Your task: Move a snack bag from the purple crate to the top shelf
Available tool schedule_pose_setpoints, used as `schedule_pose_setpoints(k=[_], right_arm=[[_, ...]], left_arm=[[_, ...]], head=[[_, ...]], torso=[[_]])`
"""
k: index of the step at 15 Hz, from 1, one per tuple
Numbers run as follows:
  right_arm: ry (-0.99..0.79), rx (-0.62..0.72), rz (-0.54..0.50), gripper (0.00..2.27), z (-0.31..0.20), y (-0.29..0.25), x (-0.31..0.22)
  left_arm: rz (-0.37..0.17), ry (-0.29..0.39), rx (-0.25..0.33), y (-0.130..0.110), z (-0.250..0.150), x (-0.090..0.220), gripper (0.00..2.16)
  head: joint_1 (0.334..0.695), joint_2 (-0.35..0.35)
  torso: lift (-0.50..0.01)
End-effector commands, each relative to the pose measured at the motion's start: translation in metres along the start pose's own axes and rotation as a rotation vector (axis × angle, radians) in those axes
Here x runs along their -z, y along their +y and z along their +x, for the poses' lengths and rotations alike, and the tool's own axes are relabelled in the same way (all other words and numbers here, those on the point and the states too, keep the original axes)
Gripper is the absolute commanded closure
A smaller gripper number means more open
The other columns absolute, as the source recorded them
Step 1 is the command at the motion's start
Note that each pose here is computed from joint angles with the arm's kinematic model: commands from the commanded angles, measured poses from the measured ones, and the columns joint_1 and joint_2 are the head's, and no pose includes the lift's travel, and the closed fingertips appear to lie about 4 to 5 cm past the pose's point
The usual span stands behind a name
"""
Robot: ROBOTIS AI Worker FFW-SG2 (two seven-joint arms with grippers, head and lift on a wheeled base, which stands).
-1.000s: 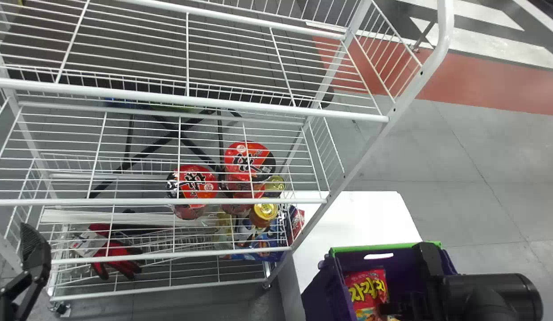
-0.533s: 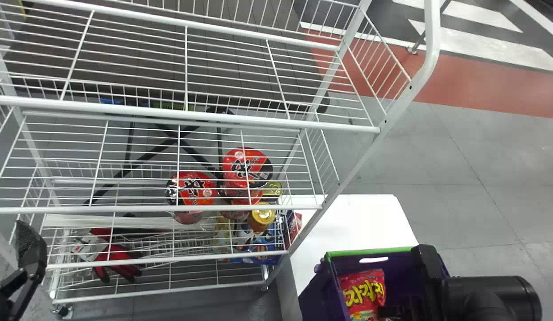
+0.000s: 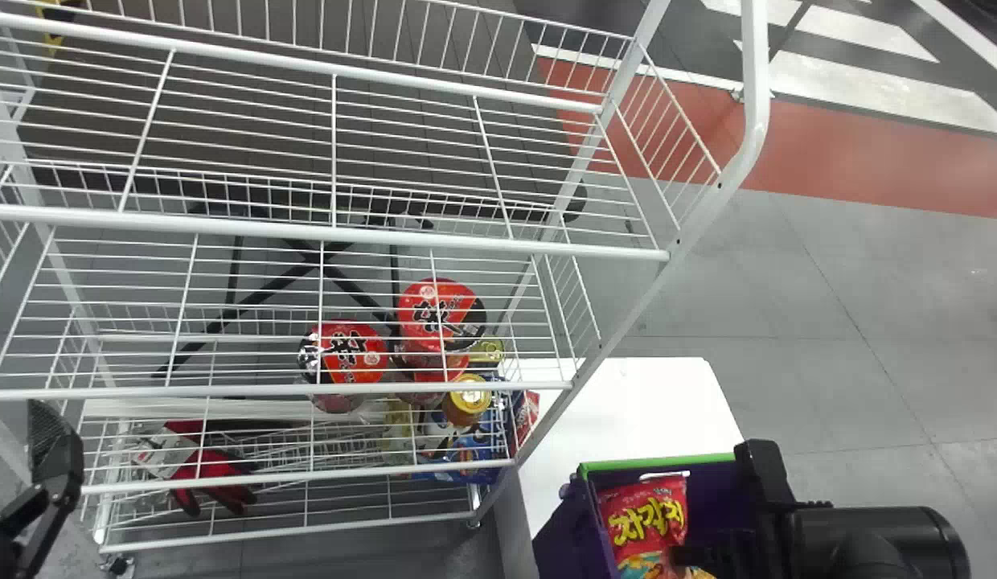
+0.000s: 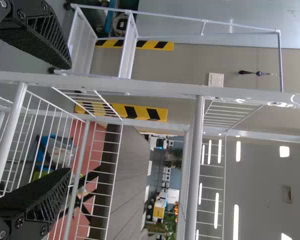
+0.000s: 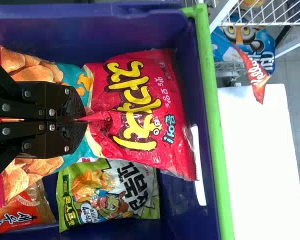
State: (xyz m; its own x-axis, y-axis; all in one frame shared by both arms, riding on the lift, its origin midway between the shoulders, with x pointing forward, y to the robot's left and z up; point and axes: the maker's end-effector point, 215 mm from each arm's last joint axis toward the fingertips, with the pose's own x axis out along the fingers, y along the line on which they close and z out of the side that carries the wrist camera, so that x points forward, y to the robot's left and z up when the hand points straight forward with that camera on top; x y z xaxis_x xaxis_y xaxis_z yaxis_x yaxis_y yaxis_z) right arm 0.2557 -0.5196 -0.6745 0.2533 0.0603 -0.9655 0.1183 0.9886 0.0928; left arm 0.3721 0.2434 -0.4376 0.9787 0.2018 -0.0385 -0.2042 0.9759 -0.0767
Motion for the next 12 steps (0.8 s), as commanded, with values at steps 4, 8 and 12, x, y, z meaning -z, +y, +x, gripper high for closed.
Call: schedule_pose_setpoints(k=[4,8,12], right_arm=[[-0.013,-0.003,-0.010,1.75,0.001,0.002,-0.003],[-0.023,-0.009,-0.018,1.75,0.004,0.006,-0.003],[-0.031,-0.014,-0.028,1.75,0.007,0.011,-0.003]], left_arm=[[0.000,0.004,-0.004,0.001,0.000,0.002,0.08],[0.002,0.003,-0.003,0.001,0.000,0.002,0.08],[0.002,0.002,-0.001,0.000,0.000,0.001,0.08]], head=[[0.695,-0.350],[0.695,-0.350],[0.695,-0.350]], torso=[[-0.159],[-0.143],[-0.127]])
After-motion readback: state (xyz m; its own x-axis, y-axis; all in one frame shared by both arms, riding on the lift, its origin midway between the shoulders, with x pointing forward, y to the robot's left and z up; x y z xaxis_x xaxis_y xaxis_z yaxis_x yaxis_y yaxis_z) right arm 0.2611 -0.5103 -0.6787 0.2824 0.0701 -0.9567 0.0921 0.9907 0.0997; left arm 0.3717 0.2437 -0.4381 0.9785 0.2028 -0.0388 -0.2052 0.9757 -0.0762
